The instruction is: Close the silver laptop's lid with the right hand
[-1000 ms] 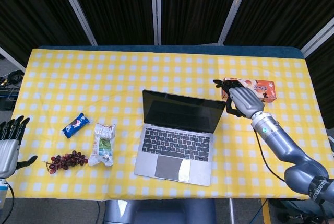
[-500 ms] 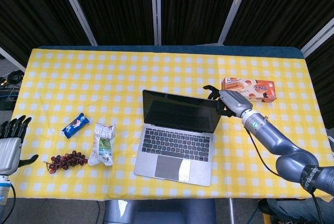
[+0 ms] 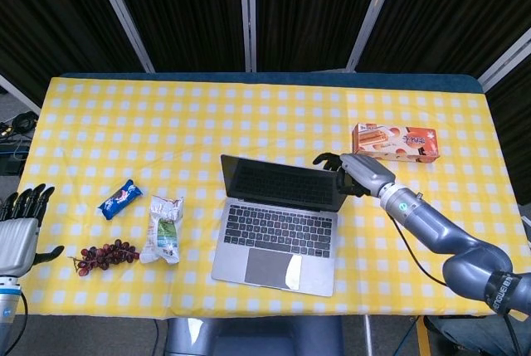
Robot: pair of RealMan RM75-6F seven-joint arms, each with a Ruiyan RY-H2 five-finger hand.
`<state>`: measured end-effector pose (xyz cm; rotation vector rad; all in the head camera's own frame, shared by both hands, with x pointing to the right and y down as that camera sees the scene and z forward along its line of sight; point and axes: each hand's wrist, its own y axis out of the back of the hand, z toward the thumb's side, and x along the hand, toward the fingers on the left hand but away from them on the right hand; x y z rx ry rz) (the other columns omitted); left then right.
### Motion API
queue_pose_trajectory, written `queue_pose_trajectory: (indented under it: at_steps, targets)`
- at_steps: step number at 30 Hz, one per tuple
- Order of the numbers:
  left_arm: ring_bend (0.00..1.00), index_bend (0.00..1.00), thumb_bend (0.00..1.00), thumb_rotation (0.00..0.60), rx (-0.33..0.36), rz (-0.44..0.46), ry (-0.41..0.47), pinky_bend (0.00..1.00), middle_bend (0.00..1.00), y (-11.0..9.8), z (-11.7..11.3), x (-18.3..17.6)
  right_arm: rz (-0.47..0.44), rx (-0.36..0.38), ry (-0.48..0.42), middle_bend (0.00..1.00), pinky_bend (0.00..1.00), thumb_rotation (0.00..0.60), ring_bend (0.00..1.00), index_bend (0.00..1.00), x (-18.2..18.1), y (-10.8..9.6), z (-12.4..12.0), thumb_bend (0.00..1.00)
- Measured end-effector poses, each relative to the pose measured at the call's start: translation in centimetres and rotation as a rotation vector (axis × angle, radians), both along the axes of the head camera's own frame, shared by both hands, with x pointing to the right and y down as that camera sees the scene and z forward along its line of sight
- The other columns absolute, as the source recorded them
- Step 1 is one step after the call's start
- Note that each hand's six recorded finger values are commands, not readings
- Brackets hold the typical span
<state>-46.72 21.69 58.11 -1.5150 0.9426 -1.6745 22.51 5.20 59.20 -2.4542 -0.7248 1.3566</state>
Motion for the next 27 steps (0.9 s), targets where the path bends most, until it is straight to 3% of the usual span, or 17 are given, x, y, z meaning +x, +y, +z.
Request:
queue_pose_trajectory:
  at_steps: [15, 21, 27]
  targets:
    - [0.0, 0.0, 0.0, 0.6, 0.001, 0.011, 0.009, 0.0, 0.0, 0.2, -0.3, 0.3, -0.197, 0.039, 0.021, 0.37, 0.3, 0.6, 0.32, 0.26, -0.9, 4.6, -1.7, 1.0]
    - [0.0, 0.0, 0.0, 0.6, 0.001, 0.009, 0.009, 0.0, 0.0, 0.2, -0.3, 0.3, -0.326, 0.079, 0.054, 0.37, 0.3, 0.6, 0.32, 0.26, -1.3, 7.2, -1.3, 1.0]
    - [0.0, 0.0, 0.0, 0.6, -0.001, 0.009, 0.006, 0.0, 0.0, 0.2, -0.2, 0.2, -0.512, 0.189, 0.093, 0.37, 0.3, 0.6, 0.32, 0.26, -2.2, 9.6, -1.0, 1.0]
